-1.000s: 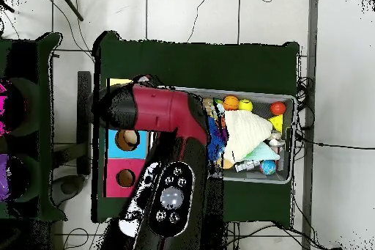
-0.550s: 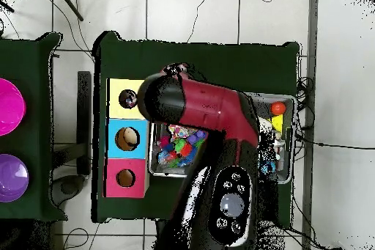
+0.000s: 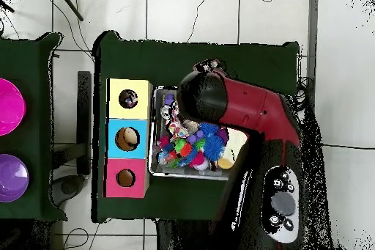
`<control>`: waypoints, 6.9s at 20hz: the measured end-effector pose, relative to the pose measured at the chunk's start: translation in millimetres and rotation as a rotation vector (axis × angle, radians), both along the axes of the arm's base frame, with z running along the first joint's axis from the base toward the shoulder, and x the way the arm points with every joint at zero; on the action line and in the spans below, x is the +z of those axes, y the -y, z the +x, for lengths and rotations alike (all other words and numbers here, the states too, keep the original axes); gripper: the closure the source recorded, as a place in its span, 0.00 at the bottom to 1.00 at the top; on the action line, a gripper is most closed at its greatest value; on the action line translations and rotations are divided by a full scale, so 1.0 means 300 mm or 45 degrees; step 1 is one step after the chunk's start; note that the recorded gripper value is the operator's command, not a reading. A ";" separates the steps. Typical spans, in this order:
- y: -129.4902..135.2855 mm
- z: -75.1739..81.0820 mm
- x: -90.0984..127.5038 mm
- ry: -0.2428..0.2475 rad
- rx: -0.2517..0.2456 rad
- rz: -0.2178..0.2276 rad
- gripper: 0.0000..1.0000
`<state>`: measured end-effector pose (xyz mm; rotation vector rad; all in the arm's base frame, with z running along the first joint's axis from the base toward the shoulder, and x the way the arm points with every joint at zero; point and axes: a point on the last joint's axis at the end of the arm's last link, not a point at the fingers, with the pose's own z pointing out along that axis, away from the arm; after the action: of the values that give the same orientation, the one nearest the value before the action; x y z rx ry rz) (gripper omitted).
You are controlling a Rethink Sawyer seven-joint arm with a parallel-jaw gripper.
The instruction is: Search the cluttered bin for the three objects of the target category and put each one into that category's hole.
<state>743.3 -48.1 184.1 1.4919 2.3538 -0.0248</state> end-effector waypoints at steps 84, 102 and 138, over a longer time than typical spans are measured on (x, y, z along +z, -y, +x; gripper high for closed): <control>-0.243 -0.277 0.036 0.013 0.026 -0.004 0.00; -0.208 -0.263 0.514 0.016 -0.027 0.080 0.00; -0.055 -0.103 0.184 0.138 -0.051 0.137 0.00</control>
<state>712.4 -31.6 239.3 1.5493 2.2710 0.1714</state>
